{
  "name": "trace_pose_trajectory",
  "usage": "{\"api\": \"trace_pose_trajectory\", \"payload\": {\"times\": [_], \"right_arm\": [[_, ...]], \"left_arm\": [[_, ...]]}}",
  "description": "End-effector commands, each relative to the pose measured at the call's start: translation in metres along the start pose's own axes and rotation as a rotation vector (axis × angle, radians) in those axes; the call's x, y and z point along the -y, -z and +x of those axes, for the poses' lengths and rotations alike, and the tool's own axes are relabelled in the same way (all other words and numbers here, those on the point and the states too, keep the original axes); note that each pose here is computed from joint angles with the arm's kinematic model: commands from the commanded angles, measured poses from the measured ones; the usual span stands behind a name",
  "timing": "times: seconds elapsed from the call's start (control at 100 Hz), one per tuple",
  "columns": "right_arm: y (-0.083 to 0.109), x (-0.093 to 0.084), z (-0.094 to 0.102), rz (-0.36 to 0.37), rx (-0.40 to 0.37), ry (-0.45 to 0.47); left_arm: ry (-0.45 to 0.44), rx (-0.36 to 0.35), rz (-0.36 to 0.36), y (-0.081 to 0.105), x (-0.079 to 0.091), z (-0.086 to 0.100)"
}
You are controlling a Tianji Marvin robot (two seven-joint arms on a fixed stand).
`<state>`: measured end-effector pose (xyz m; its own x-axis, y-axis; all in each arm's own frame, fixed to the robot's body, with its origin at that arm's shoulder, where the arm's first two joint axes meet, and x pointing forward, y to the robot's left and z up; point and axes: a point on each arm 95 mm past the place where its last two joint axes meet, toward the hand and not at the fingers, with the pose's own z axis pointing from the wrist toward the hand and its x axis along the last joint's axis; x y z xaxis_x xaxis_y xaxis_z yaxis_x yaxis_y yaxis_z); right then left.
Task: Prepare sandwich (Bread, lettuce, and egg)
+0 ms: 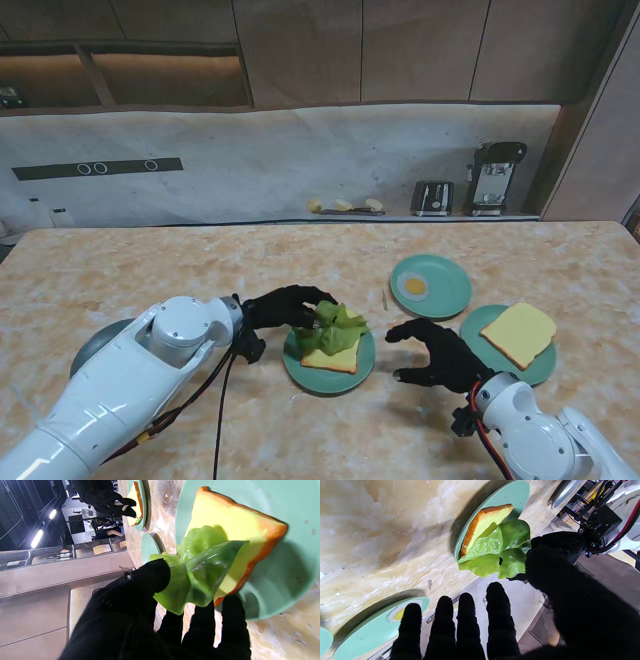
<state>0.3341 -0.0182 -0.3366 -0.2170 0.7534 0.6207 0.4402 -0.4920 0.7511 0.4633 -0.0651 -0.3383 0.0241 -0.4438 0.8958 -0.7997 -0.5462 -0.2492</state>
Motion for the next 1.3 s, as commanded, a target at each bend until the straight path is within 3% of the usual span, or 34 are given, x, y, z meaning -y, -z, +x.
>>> {"api": "trace_pose_trajectory", "payload": {"times": [0.0,0.21,0.39,0.66,1.01,1.29], "right_arm": [[0.0,0.007,0.001,0.023,-0.003,-0.011],[-0.001,0.009,0.002,0.027,-0.007,-0.013],[-0.002,0.009,0.001,0.029,-0.006,-0.011],[-0.003,0.01,0.002,0.029,0.0,-0.014],[-0.002,0.01,0.002,0.029,0.003,-0.016],[-0.003,0.009,0.002,0.026,0.001,-0.019]], "left_arm": [[-0.02,-0.004,-0.007,0.002,-0.001,-0.001],[-0.06,0.002,0.017,0.0,0.005,-0.007],[-0.173,0.003,0.03,0.0,0.009,-0.012],[-0.293,0.037,-0.026,0.002,0.013,-0.019],[-0.437,0.035,0.037,0.007,0.017,-0.02],[-0.501,0.055,0.06,0.022,0.023,-0.022]]}}
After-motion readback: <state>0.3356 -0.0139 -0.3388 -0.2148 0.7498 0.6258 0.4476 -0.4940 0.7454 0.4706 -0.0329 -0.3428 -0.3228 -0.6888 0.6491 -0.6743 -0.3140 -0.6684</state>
